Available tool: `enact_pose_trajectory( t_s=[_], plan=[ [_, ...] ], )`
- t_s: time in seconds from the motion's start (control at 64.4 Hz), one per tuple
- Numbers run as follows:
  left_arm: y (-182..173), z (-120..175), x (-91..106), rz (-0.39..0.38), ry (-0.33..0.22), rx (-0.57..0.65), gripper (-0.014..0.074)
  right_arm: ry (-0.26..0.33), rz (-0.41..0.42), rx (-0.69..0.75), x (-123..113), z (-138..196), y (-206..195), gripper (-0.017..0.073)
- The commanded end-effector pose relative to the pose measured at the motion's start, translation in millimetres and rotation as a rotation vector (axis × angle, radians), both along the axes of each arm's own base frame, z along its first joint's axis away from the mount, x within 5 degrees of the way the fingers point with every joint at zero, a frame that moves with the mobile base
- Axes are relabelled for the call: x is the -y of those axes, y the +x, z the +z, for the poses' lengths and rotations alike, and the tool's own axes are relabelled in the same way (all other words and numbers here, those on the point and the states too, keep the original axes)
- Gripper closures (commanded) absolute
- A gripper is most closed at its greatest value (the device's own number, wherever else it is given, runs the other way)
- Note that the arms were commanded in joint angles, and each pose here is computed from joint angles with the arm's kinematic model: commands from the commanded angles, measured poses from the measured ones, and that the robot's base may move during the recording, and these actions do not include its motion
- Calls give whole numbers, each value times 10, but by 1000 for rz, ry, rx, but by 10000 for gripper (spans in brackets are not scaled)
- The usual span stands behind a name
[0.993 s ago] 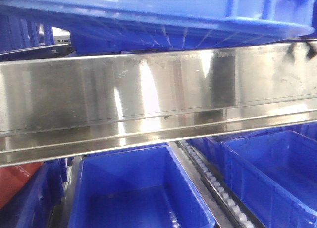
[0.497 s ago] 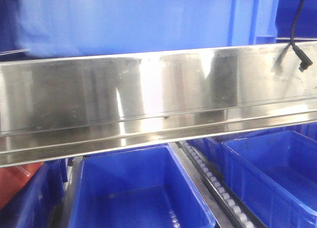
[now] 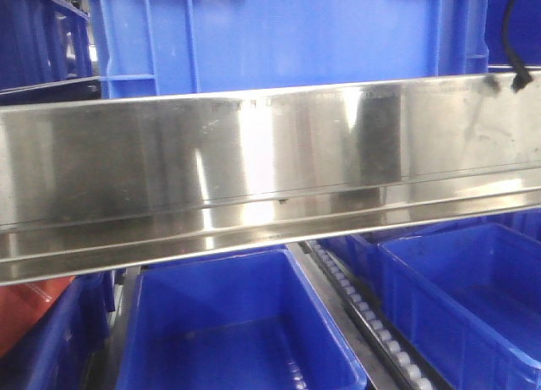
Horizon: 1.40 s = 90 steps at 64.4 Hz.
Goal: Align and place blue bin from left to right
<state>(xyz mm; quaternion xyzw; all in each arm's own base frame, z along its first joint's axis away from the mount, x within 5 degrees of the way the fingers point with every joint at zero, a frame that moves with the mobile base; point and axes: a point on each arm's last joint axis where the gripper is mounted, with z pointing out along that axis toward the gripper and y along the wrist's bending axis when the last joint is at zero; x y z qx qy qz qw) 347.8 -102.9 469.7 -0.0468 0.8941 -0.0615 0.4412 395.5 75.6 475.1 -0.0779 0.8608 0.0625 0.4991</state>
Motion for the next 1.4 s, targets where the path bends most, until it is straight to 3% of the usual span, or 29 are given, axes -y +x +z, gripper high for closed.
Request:
enact_pose_trajectory(
  t_s=[0.0, 0.062, 0.14, 0.326, 0.404, 0.636, 0.947, 1.18, 1.381],
  plan=[
    [-207, 207, -69, -35, 25, 46, 6, 7, -3, 43, 44, 192, -168, 425],
    [-312, 277, -104, -61, 57, 50, 56, 20, 5, 39, 46, 248, -248, 549],
    [-445, 353, -152, -78, 83, 46, 217, 37, 18, 32, 41, 294, -323, 661],
    [-641, 381, -226, -93, 118, 31, 633, 36, 24, 9, 46, 331, -422, 638],
    [-740, 393, -266, -93, 122, 60, 594, 26, 31, 23, 56, 366, -478, 638],
    [-1133, 353, -387, -124, 107, 239, 589, -22, 56, 67, 93, 311, -657, 638],
    [-1816, 231, -603, -152, 92, 477, 589, -66, 116, 204, 53, -69, -1158, 638],
    [-2325, 94, -796, -143, 118, 588, 589, -28, 165, 356, 40, -260, -1781, 638],
    [-2775, -74, -958, -139, 137, 663, 589, -4, 159, 457, 208, -383, -2333, 638]
  ],
)
